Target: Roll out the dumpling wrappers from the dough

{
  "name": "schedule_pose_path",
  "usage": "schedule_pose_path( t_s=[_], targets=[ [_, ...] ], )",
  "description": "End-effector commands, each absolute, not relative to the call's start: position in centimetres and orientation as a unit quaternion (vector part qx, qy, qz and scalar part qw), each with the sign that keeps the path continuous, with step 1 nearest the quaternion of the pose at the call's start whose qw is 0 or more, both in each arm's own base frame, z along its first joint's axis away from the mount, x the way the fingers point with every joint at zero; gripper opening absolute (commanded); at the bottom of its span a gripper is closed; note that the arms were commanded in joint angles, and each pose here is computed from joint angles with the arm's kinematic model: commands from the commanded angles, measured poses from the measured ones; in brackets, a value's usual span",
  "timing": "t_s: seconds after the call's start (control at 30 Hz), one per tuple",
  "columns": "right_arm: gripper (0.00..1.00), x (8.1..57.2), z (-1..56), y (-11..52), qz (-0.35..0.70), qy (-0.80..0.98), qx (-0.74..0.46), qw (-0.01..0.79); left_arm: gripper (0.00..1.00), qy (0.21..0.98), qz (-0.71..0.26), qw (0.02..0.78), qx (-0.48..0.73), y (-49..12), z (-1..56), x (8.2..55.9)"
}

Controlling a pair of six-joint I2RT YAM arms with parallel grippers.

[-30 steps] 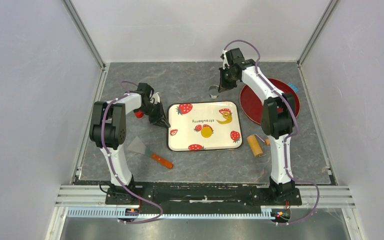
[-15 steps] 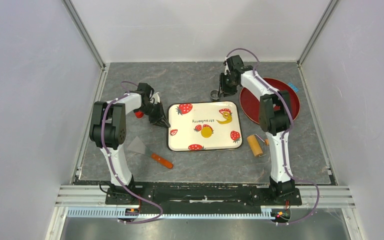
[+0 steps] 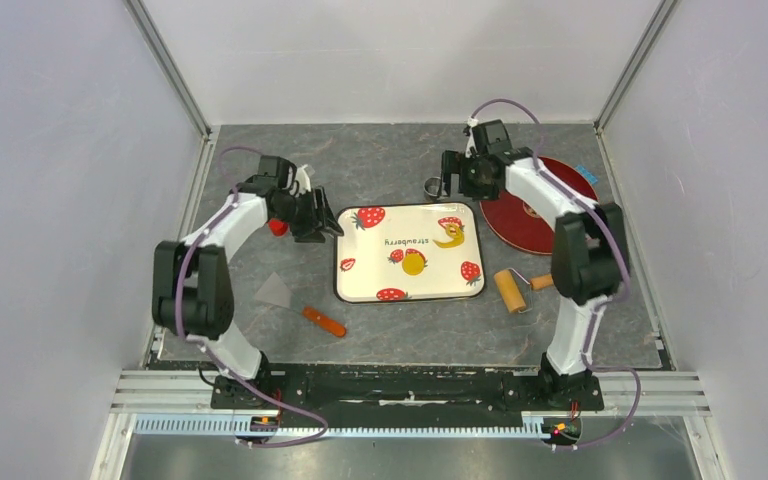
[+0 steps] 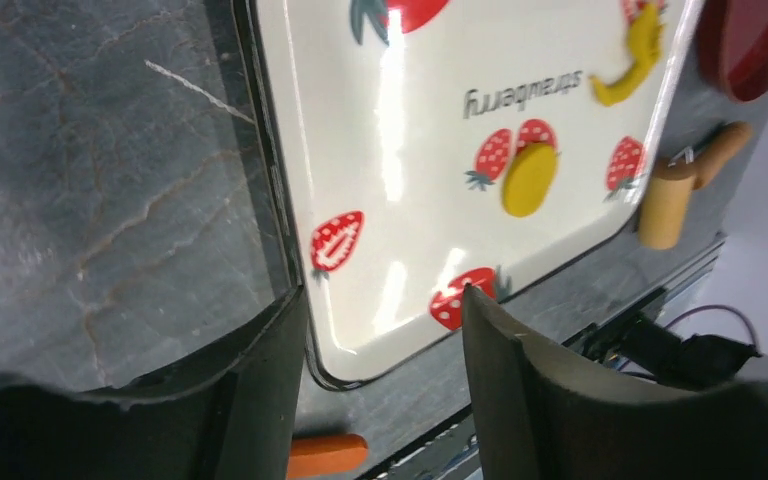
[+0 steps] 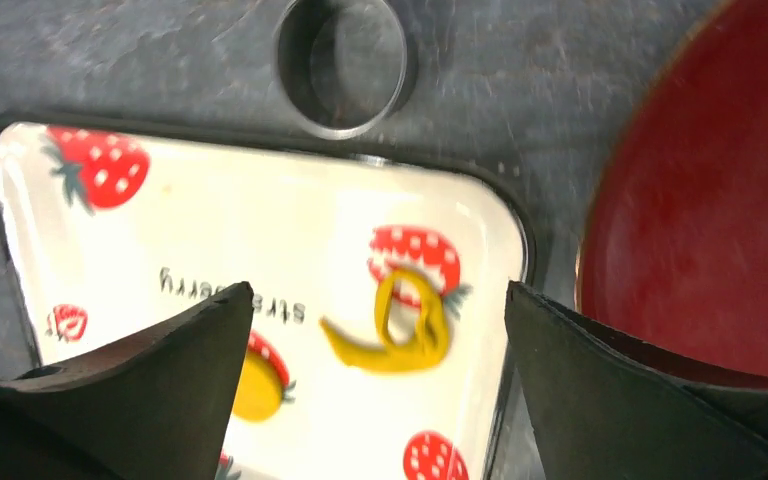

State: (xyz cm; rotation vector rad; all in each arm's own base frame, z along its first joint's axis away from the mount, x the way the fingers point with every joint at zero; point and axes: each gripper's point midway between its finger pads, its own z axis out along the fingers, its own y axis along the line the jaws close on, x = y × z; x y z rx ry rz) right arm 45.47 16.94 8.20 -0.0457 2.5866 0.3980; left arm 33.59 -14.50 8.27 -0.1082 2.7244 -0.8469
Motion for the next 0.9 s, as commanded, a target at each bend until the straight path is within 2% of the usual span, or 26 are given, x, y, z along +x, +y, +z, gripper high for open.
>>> schedule_pose_path(
  t_s=[0.0,0.1,0.3,0.47,0.6,0.77,0.87],
  targets=[
    [0.98,43.1,13.8,16.5,0.177,0.924,-0.021,0.337,0.64,0.933,-0.295,0.191,-0.082,-14.0,12.5,32.7],
    [0.98,40.1,14.6,15.9,0.186,0.92,-0.026,0.345,0.69,0.929,-0.291,0.193,-0.12,-13.5,13.3,30.4],
    [0.98,34.0,13.3,14.6,0.195,0.921,-0.027,0.335,0.68,0.938,-0.228,0.154,-0.208,-11.1,11.7,24.7],
    [0.98,31.0,10.9,14.0,0.204,0.924,0.0,0.324,0.68,0.939,-0.199,0.112,-0.259,-10.2,9.0,20.4],
    [0.98,30.2,10.1,14.1,0.215,0.923,0.005,0.32,0.68,0.947,-0.151,0.076,-0.274,-8.8,7.0,17.7],
    [0.98,30.0,10.0,13.8,0.206,0.925,-0.004,0.321,0.68,0.947,-0.128,0.077,-0.286,-8.2,6.4,17.7],
    [0.98,30.0,10.1,14.2,0.216,0.923,-0.008,0.319,0.65,0.953,-0.108,0.045,-0.278,-8.4,5.0,17.1]
  ],
)
